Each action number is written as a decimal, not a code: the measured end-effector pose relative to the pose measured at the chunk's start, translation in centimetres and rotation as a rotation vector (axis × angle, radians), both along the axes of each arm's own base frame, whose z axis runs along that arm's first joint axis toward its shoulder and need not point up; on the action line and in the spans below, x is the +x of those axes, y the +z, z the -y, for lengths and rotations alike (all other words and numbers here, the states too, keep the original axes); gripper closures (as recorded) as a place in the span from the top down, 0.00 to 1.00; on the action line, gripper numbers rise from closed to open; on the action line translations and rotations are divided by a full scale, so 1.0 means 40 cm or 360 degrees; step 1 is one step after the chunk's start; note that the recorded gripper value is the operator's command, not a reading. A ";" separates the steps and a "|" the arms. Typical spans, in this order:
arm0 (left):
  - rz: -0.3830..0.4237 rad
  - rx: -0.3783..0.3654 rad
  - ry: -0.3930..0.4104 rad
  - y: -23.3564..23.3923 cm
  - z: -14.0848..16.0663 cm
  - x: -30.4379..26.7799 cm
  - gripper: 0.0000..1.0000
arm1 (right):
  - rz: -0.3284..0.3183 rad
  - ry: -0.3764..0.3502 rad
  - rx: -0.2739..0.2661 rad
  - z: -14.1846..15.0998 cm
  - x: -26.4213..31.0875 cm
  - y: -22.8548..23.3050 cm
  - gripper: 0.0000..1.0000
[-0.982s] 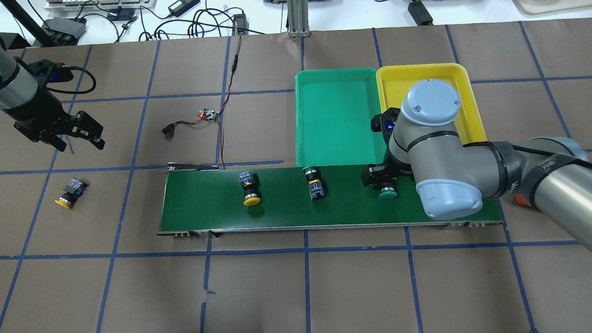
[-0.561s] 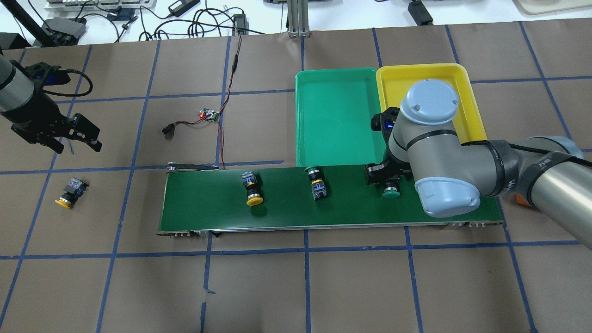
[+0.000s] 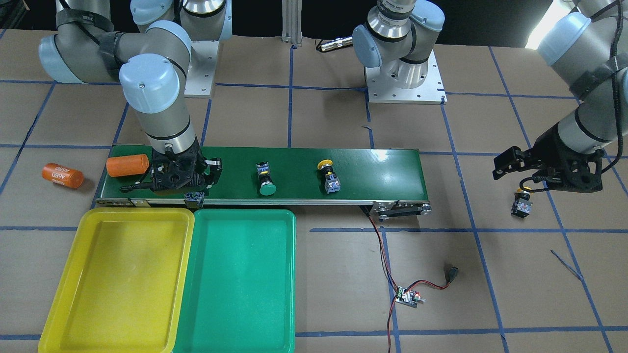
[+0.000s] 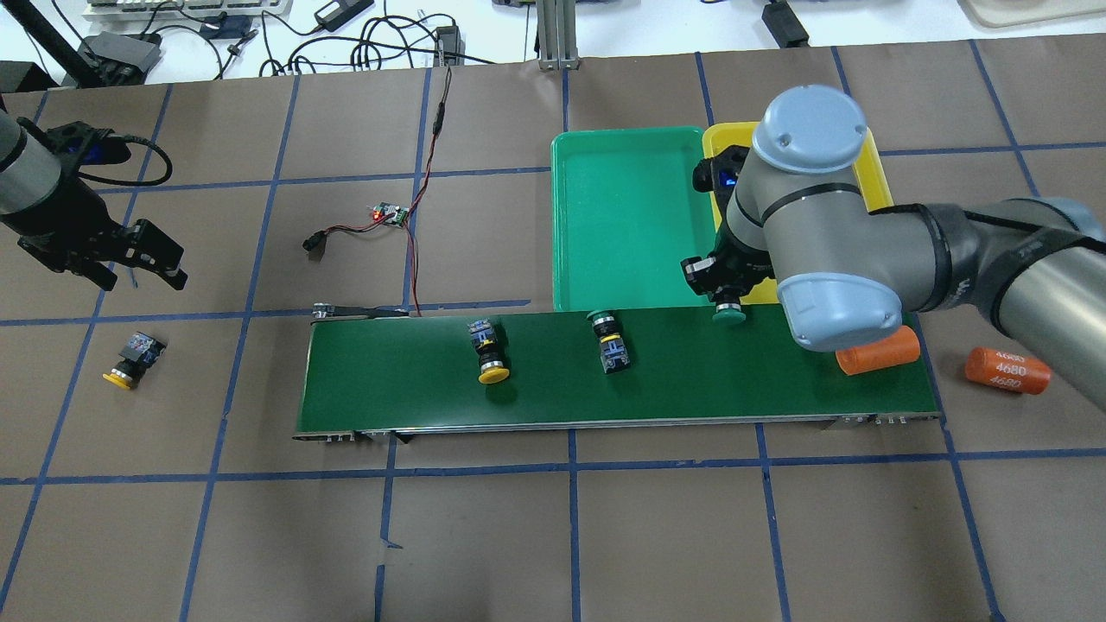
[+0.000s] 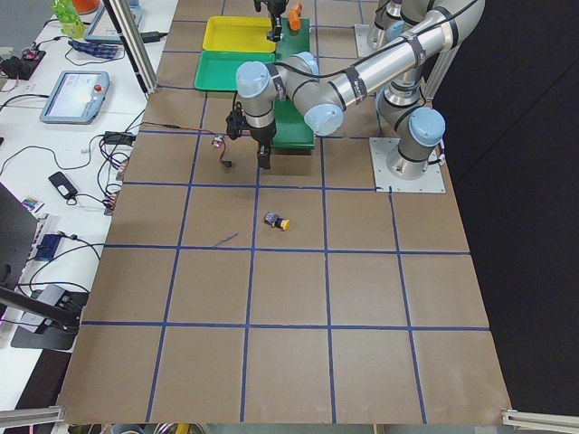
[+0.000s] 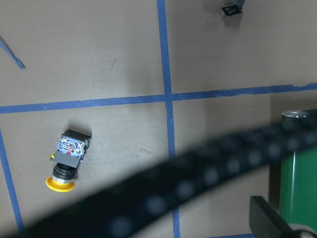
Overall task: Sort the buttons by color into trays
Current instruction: 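Lower the green-capped button into the green tray and open the right gripper, then set a yellow-capped button on the belt with the left gripper while right grasps another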
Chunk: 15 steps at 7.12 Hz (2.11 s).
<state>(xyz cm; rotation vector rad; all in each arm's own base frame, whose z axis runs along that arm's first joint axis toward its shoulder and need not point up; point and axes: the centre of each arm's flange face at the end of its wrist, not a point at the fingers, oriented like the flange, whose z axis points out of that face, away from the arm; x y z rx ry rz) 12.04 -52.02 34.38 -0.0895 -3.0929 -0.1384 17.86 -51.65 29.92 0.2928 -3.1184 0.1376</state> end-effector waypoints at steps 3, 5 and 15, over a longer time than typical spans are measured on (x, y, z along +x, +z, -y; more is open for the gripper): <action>0.0002 -0.0002 -0.0003 -0.020 0.000 0.000 1.00 | 0.0047 0.0011 0.0016 0.244 0.037 -0.066 0.99; 0.0017 -0.0031 -0.0032 -0.040 0.008 0.012 1.00 | 0.0045 0.0002 0.0050 0.302 0.033 -0.116 1.00; 0.0045 -0.0004 -0.0366 -0.424 -0.009 0.299 0.07 | 0.0021 -0.0032 0.0147 -0.128 -0.143 -0.024 1.00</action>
